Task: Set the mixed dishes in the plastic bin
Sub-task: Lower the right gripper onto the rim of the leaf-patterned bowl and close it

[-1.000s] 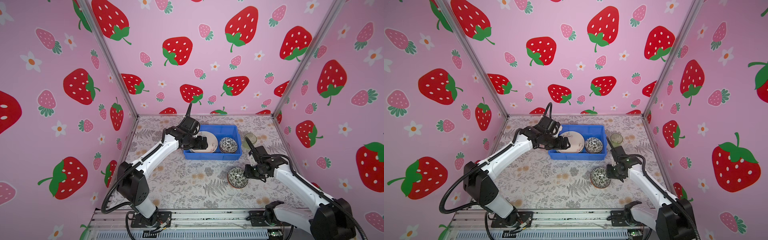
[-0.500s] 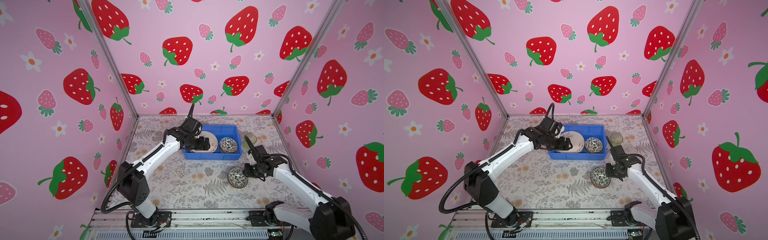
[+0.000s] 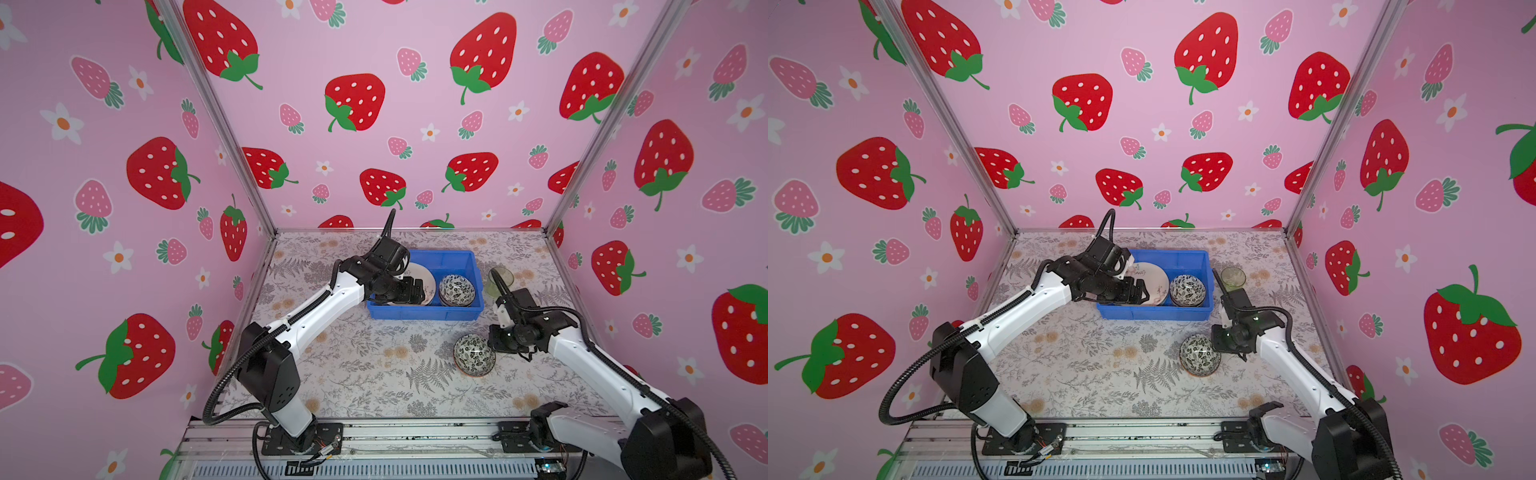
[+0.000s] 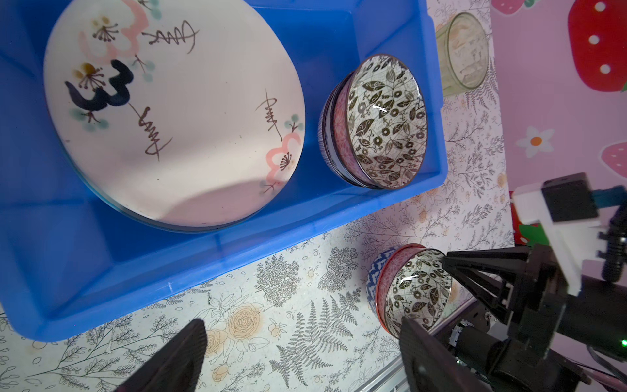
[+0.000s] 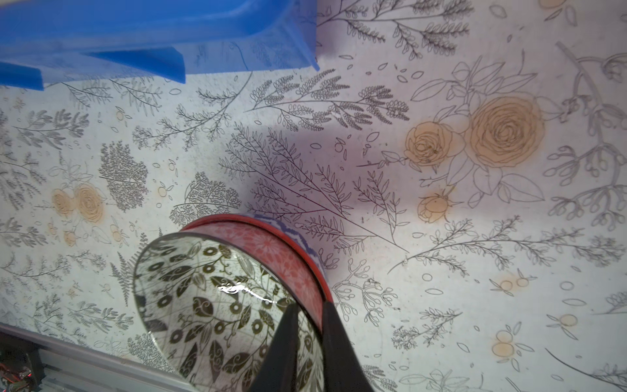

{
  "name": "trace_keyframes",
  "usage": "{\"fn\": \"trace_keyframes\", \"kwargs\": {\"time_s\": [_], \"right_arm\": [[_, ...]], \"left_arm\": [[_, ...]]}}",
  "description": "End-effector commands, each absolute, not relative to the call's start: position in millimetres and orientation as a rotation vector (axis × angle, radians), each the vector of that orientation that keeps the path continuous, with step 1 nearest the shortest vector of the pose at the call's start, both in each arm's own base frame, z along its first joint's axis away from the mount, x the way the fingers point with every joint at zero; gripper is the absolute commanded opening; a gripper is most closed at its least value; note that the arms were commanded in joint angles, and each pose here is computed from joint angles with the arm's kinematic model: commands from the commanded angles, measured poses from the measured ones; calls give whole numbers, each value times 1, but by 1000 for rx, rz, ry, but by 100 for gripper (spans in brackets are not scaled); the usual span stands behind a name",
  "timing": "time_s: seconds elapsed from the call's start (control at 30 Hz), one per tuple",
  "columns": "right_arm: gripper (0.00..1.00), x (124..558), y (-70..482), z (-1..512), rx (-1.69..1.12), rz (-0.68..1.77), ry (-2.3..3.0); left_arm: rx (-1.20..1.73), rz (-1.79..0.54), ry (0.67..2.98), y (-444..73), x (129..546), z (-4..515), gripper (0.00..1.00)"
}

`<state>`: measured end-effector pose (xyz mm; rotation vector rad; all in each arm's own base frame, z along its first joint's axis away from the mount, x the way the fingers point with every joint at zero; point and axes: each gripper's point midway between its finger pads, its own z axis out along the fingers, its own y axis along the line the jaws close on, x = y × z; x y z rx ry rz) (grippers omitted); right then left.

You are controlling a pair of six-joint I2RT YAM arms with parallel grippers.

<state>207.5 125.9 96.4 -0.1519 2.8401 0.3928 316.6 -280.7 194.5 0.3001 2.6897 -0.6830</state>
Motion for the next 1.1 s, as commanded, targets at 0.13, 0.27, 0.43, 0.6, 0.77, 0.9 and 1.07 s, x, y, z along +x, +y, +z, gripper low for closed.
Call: {"fn": "trace_keyframes", "kwargs": {"time_s": [0.13, 0.27, 0.43, 0.6, 0.77, 0.9, 1.07], "right_arm": [[15, 206, 129, 119, -160, 434, 2799], [20, 204, 125, 115, -157, 406, 2810], [33, 202, 117, 107, -147, 339, 2831], [34, 197, 117, 99, -153, 341, 2858], [33, 193, 119, 94, -146, 369, 2866], [33, 189, 119, 88, -144, 375, 2882], [33, 187, 120, 83, -143, 385, 2890]], "left_arm": [[322, -699, 2689, -293, 315, 195, 92], [331, -703, 2693, -297, 312, 194, 91], [336, -716, 2700, -303, 305, 191, 92], [344, -723, 2708, -308, 302, 188, 92], [350, -729, 2712, -312, 300, 186, 92], [357, -733, 2715, -315, 300, 185, 91], [360, -739, 2717, -318, 300, 184, 92]]}}
